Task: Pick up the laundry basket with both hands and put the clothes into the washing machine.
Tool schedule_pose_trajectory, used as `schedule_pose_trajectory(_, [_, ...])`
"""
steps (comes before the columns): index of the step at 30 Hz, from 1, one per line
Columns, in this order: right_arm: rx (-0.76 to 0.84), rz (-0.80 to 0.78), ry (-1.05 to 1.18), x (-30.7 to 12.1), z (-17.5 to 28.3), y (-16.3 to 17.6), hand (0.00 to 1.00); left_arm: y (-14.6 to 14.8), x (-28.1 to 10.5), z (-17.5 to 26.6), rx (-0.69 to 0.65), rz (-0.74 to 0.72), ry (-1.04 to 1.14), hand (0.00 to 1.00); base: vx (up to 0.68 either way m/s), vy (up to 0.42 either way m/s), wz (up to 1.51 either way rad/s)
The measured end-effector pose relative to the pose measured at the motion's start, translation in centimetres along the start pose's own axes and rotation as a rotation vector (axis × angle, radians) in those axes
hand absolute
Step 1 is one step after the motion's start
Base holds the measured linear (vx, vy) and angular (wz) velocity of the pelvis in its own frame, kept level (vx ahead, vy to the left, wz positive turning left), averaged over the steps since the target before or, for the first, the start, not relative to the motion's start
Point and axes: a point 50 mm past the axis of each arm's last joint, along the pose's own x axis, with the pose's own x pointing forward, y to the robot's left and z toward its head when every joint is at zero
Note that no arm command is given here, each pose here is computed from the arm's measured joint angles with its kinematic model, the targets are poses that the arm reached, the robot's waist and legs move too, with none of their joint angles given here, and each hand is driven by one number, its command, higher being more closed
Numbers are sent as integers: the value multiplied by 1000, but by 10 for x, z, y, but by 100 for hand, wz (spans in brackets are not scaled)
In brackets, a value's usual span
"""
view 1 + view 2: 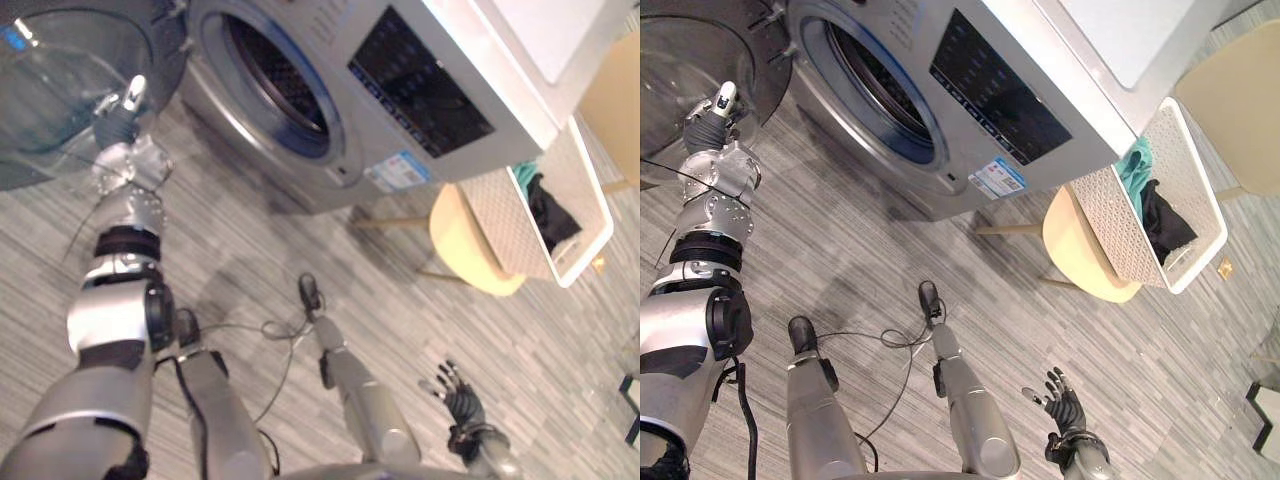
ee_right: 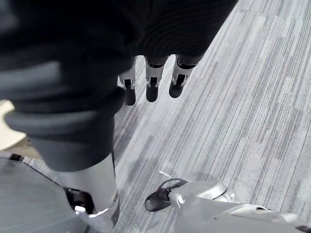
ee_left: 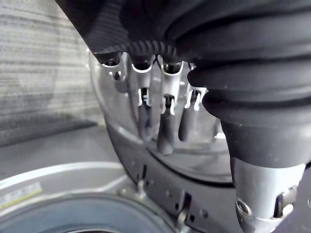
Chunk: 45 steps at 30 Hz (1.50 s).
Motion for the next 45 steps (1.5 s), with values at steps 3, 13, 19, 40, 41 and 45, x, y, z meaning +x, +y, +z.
schedule_pose_trajectory(3, [3, 16, -22, 0, 4, 4, 0, 0, 0, 3, -27, 3, -16, 0, -23, -6, 12])
schedule_pose_trajectory(13, [-22, 52, -52, 1, 14, 5, 0, 41, -14, -35, 13, 100, 57, 0, -36, 0, 9])
schedule_pose_trajectory(19, [-10, -28, 54, 0, -7, -14, 0, 87, -69, -128, 65, 181, 302, 0, 33, 15, 29])
schedule_pose_trajectory(40, [26, -226, 491, -9, -77, -38, 0, 220, -374, -269, 384, 286, 1265, 0, 16, 46, 28])
schedule_pose_trajectory(41, [25, -225, 496, -9, -77, -38, 0, 220, -374, -269, 386, 282, 1269, 0, 79, -14, 32])
schedule_pose_trajectory(45, [-11, -214, 533, -12, -82, -37, 0, 218, -374, -270, 396, 260, 1275, 0, 18, -31, 45])
